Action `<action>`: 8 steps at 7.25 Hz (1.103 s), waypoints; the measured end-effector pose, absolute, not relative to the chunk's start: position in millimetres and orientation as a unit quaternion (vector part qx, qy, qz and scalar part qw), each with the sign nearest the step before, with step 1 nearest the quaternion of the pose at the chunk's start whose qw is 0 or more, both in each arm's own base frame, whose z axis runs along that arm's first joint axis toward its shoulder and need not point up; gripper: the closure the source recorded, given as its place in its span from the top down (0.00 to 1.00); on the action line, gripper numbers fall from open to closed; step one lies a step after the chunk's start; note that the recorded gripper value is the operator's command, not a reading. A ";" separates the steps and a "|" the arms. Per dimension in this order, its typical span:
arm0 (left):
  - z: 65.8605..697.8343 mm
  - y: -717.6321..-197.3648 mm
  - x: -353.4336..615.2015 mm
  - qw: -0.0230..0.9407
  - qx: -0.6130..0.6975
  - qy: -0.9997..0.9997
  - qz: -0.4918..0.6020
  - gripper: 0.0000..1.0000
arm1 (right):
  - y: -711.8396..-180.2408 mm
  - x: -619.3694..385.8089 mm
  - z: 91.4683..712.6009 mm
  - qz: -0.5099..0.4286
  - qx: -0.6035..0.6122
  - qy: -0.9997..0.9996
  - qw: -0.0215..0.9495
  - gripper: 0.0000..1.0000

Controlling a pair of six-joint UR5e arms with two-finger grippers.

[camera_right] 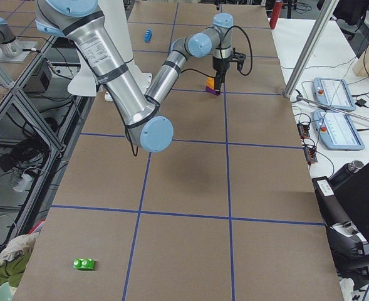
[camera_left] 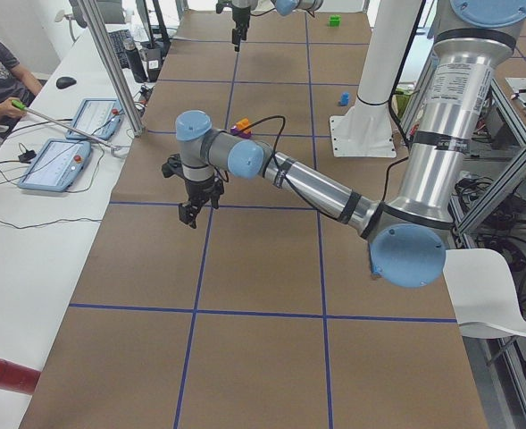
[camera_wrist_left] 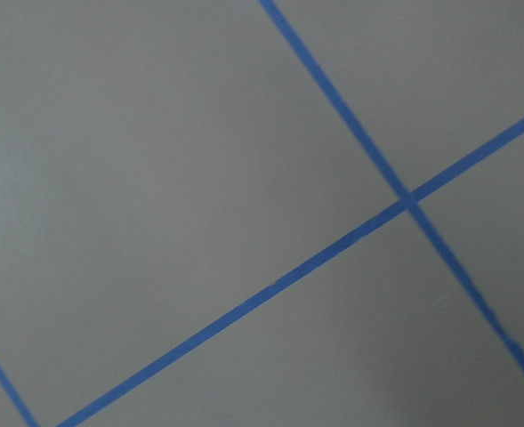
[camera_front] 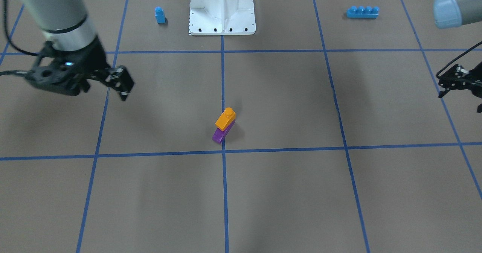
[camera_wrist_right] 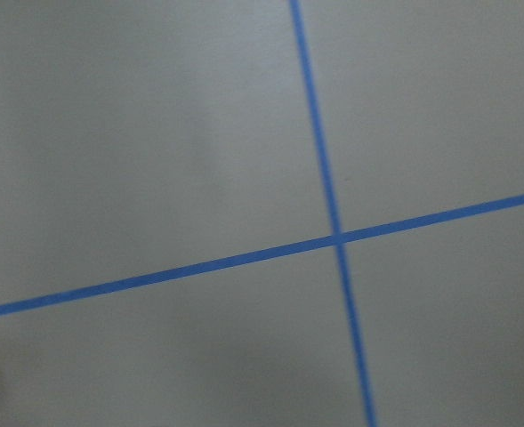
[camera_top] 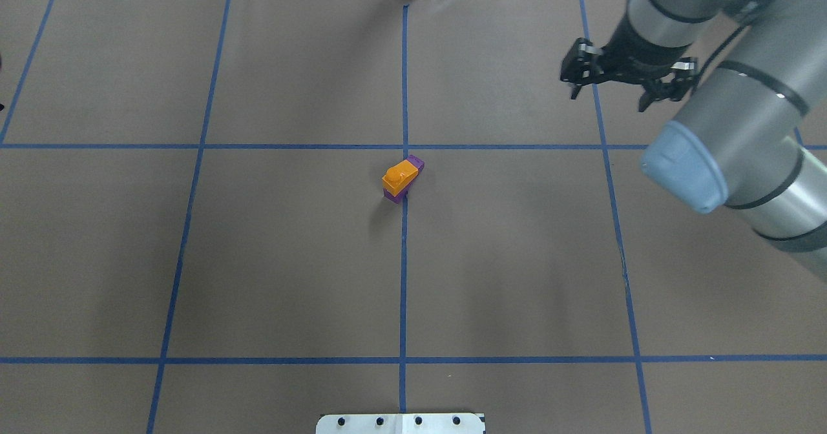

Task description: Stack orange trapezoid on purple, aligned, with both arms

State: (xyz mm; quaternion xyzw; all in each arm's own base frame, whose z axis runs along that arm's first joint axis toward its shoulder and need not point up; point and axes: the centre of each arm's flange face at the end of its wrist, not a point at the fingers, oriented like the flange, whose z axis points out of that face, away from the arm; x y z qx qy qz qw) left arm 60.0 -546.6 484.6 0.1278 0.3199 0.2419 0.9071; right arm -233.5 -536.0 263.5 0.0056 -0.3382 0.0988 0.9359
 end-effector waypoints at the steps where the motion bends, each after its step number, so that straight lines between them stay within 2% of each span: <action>1: 514.3 -531.0 36.4 0.912 0.125 0.320 0.225 1.00 | -546.8 -166.9 324.3 0.051 0.005 -0.327 0.944 1.00; 2: 534.4 -519.9 21.1 0.915 0.124 0.319 0.212 1.00 | -548.4 -101.5 387.0 0.017 -0.006 -0.326 0.945 1.00; 4: 569.8 -497.7 5.7 0.921 0.106 0.319 0.197 1.00 | -531.6 -14.7 484.8 0.013 -0.024 -0.336 0.941 1.00; 8: 607.2 -479.5 -10.9 0.929 0.074 0.319 0.174 1.00 | -470.2 21.4 592.2 0.002 0.040 -0.367 0.929 1.00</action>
